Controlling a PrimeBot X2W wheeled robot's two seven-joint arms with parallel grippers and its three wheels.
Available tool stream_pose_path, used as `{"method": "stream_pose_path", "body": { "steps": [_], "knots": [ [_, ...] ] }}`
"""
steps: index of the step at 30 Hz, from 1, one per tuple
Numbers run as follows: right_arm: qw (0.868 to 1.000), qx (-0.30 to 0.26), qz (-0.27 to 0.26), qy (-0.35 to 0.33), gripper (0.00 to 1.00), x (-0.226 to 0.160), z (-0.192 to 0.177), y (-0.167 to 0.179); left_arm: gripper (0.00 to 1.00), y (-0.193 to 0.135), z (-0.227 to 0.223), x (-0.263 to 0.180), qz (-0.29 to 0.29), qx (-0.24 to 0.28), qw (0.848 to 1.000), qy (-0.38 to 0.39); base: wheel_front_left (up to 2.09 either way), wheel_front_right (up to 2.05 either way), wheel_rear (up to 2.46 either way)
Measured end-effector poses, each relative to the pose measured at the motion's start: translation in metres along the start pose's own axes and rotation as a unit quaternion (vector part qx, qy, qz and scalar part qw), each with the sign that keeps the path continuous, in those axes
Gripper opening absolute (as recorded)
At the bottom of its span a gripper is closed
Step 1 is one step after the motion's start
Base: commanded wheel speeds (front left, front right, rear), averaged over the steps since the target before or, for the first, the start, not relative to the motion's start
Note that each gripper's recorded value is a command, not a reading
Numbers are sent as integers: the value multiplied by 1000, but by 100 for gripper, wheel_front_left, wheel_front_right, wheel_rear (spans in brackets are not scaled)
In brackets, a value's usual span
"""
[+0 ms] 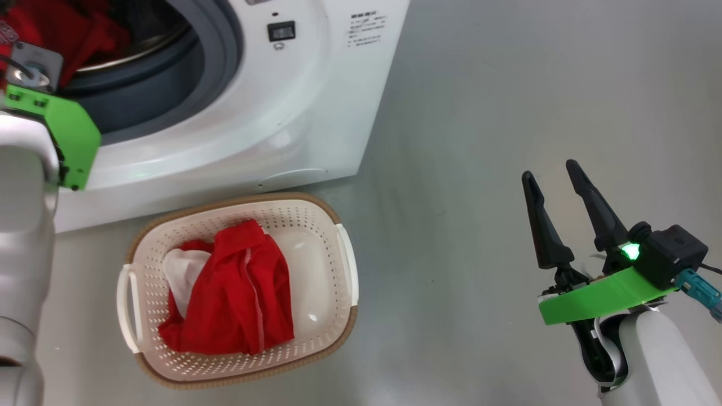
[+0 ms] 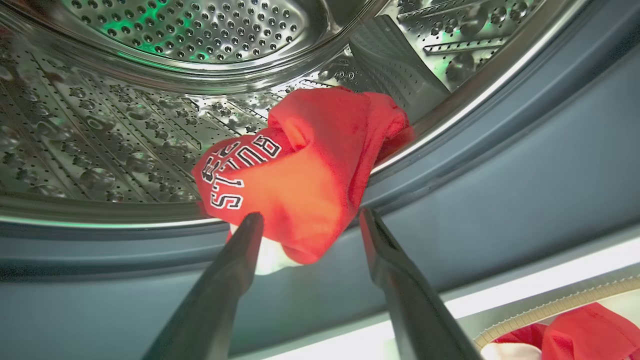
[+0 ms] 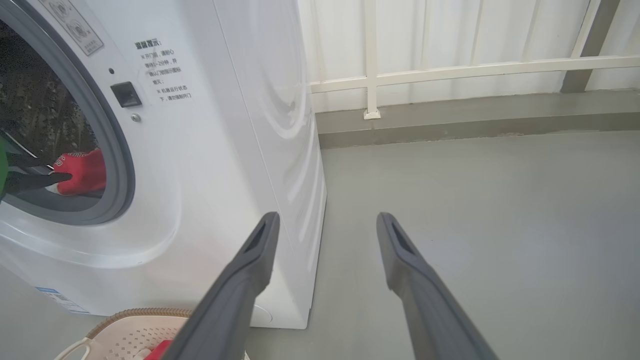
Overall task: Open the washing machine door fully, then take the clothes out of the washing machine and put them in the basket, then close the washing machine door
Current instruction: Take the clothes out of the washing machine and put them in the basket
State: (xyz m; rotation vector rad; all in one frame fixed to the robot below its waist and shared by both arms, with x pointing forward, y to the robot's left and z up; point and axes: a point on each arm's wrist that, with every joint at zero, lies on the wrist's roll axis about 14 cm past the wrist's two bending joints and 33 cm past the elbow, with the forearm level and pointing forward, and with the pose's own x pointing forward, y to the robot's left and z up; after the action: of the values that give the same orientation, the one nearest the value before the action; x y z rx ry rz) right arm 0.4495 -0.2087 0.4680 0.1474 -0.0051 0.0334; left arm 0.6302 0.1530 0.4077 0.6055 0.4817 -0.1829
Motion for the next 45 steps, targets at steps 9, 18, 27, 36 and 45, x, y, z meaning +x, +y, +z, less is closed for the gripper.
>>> {"method": "stream_pose_path", "body": {
  "steps": [9, 18, 27, 36, 45],
  "knots": [
    [1000, 0, -8, 13, 100, 2, -11, -4, 100, 3, -1, 23, 14, 8, 1000, 14, 0, 0, 0],
    [1000, 0, -18, 24, 100, 2, -19, -10, 100, 5, -7, 42, 26, 16, 999, 33, 0, 0, 0],
    [999, -4, -23, 24, 100, 5, -20, -15, 81, 5, -18, 51, 26, 21, 998, 50, 0, 0, 0],
    [1000, -4, -22, 20, 100, 6, -17, -14, 0, 15, -15, 48, 34, -4, 999, 40, 0, 0, 0],
    [1000, -4, -6, 2, 100, 9, -4, -6, 0, 14, 20, 28, 31, -153, 987, -44, 0, 0, 0]
  ]
}}
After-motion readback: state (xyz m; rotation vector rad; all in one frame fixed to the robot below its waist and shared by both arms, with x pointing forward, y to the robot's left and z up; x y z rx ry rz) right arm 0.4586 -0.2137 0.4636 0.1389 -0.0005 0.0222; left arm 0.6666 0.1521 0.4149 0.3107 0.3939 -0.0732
